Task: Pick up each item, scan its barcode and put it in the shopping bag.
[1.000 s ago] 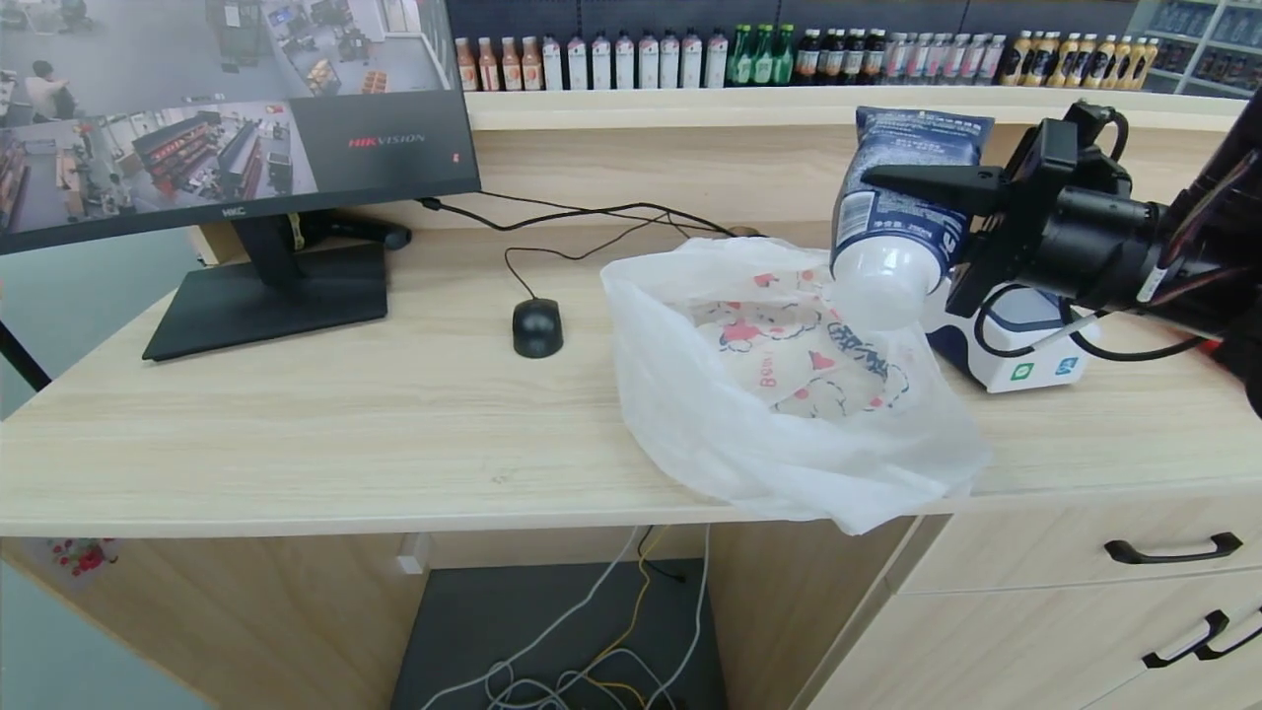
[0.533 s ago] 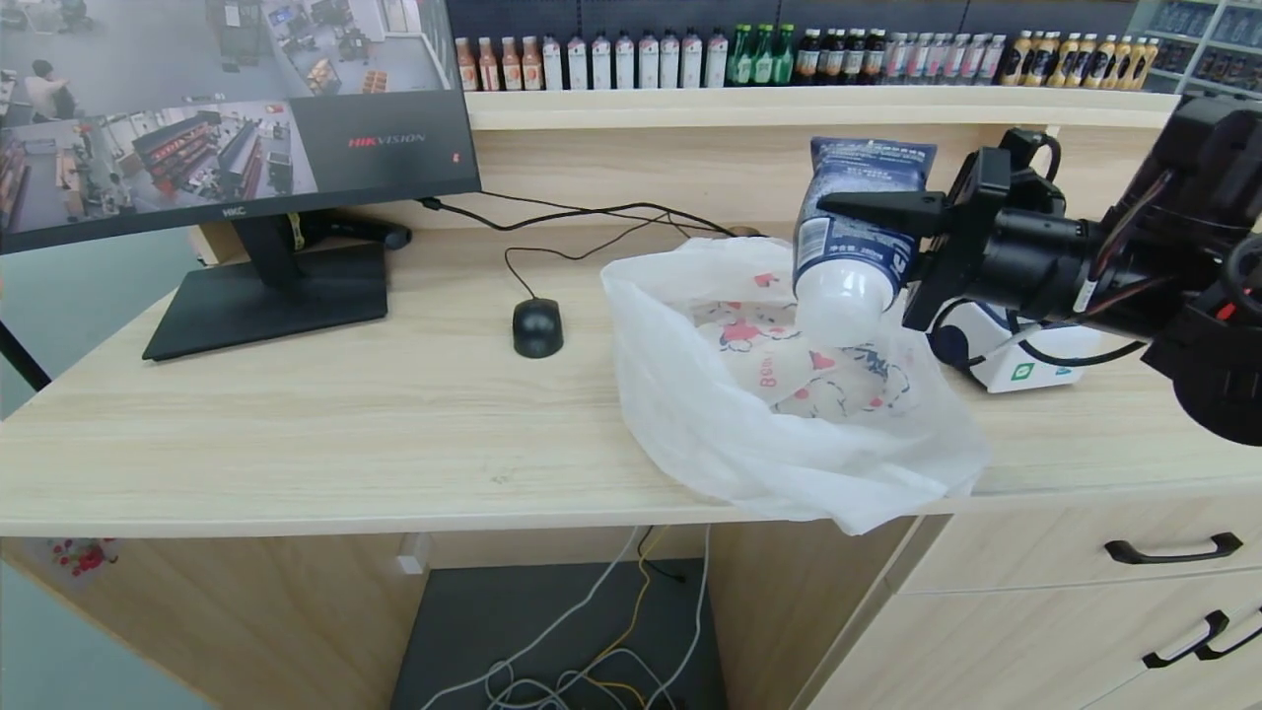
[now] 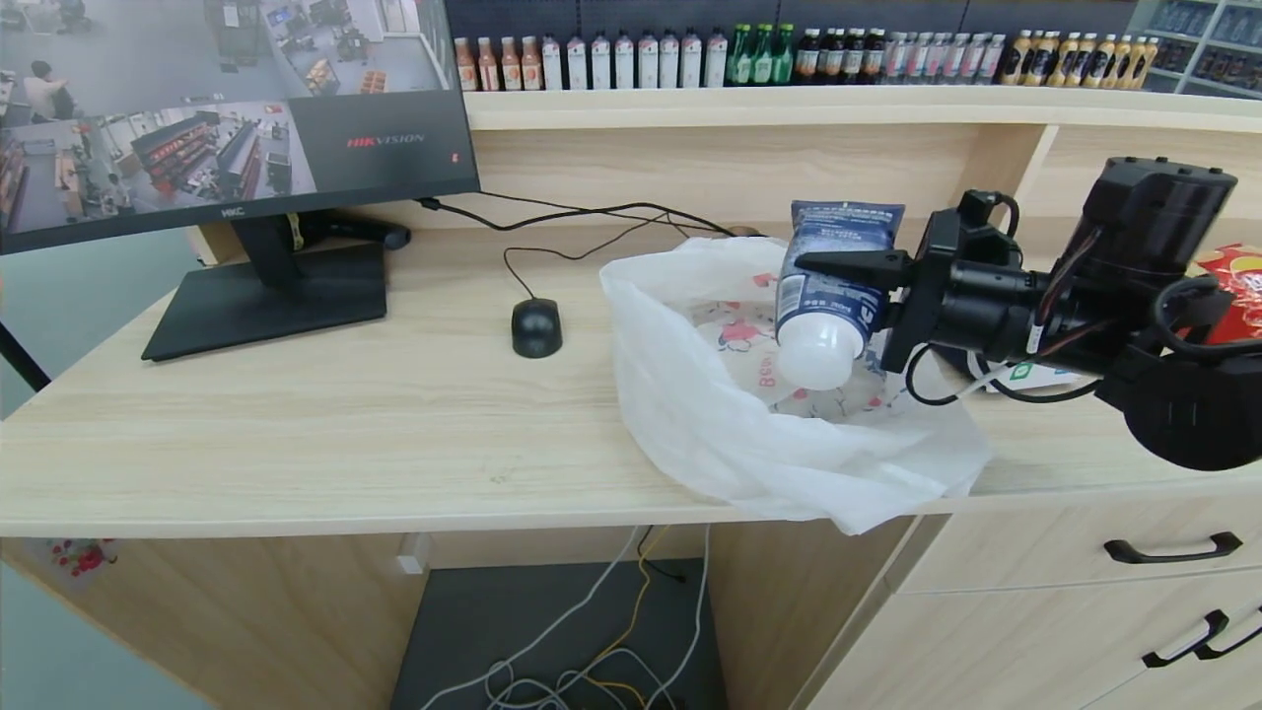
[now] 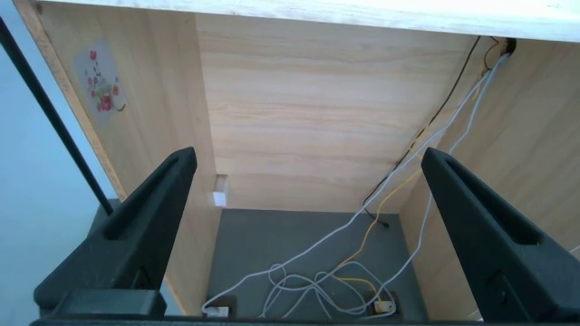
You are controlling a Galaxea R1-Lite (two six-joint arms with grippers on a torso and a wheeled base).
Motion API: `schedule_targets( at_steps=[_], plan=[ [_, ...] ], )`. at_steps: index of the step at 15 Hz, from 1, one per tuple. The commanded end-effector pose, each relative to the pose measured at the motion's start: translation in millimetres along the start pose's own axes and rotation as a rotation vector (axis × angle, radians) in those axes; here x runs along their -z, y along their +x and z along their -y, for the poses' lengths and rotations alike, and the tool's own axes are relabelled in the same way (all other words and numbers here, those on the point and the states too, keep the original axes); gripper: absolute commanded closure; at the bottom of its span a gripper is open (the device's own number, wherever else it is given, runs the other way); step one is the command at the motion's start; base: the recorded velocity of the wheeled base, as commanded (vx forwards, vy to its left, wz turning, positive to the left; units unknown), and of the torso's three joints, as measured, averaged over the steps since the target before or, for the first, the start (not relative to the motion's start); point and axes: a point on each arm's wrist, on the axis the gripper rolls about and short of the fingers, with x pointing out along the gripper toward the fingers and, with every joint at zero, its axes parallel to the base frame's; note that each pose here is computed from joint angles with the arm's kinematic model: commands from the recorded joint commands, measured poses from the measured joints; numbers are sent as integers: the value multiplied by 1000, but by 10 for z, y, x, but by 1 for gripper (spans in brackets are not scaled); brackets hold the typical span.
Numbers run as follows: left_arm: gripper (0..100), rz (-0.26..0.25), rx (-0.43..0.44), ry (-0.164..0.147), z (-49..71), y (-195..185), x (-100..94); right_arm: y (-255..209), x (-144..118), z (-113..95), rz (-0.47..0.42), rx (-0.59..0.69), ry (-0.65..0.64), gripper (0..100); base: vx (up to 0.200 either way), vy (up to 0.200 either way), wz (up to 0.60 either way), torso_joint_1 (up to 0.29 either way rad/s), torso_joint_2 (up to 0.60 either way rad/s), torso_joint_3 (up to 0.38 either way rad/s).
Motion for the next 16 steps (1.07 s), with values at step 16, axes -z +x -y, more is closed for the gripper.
schedule_targets(
  at_steps=[16],
  plan=[
    [0,0,0,0,0,0,0,61,96,420,-37,86,-25,100,0,0,0,0,0,0]
  ],
)
